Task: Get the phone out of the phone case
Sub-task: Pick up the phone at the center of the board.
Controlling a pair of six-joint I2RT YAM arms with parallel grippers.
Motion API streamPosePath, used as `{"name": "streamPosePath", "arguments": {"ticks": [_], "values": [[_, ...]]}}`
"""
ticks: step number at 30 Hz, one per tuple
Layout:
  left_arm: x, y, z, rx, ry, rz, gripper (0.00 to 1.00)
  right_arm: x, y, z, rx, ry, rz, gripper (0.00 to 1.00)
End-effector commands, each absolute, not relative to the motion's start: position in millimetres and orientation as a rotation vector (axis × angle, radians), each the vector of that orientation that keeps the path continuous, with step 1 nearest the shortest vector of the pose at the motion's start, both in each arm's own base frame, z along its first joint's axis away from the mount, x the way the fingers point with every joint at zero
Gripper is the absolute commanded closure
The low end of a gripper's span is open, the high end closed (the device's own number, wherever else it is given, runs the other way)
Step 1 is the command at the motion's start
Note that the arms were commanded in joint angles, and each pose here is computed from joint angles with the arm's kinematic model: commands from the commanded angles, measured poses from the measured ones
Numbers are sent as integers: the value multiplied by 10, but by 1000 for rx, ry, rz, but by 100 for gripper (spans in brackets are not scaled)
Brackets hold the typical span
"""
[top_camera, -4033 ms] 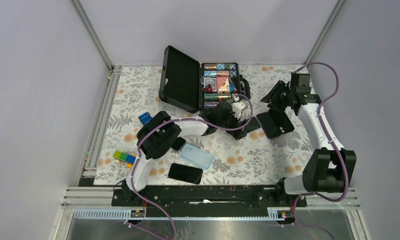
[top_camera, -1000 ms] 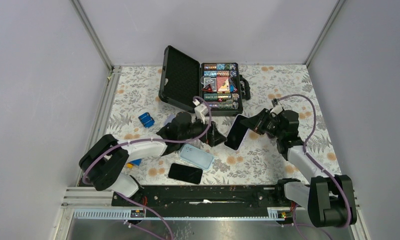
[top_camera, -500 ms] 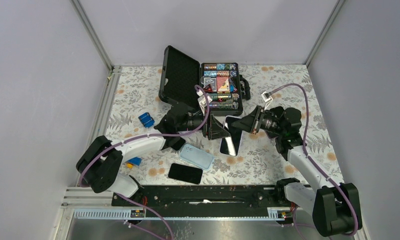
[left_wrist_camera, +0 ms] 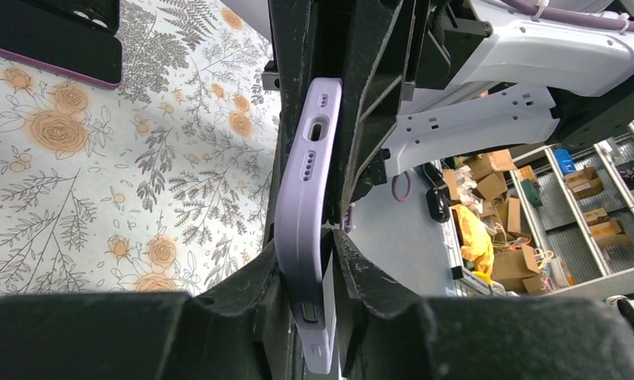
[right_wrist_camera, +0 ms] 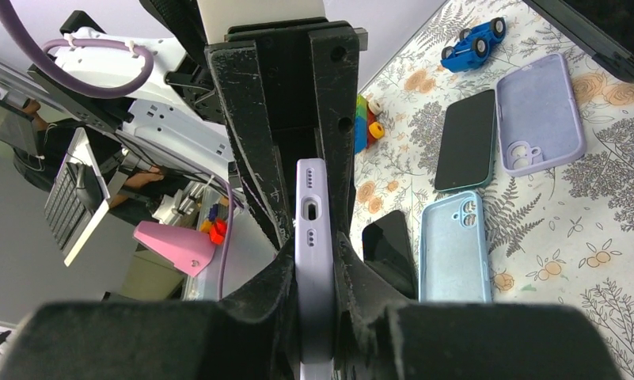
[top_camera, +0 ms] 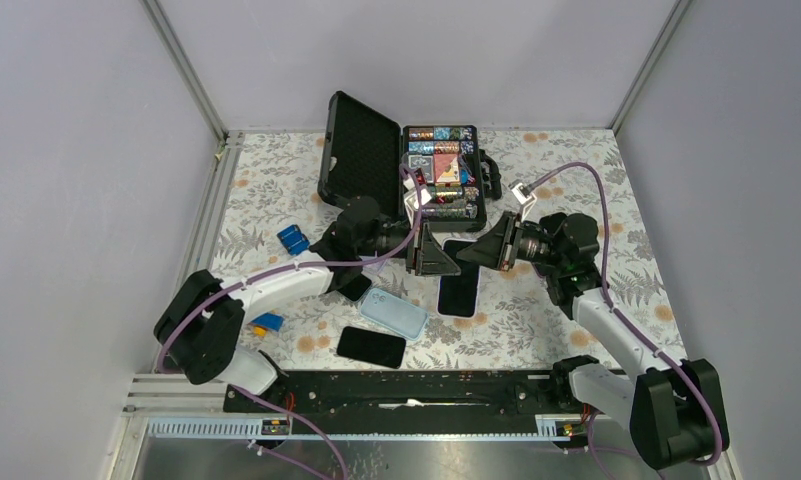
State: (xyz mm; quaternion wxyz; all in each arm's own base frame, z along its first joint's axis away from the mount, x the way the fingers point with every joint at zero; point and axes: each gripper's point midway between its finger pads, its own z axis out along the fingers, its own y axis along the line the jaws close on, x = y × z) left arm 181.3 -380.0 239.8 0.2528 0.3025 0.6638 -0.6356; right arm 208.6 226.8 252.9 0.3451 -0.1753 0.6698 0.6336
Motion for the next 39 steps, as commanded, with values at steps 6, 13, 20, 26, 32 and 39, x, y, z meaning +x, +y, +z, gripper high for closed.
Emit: {"name": "streamPosePath", "arguments": {"ticks": [6,13,20,26,32,39], "values": [[1764,-3884,2753,811,1652,-1924,91,2142,2347,2942,-535,1604,1664,97],[2037,-3728,2867,637,1640,-1838,100,2370,2289,2935,-357,1649,1557,26],[2358,-3410,3305,380,1517,-1695,100,2571,2079,2951,-73,1597,1430,8],[2543,-3175,3802,158,1359,-1656,100,2483,2062,3072,-23,1514,1521,19],[2695,-2941,4051,-121,1262,-1707,100,2380,1860,3461,104,1225,1623,30],[2653,-2801,4254,-246,1154,-1833,100,2298,1910,3811,34,1183,1657,38]]}}
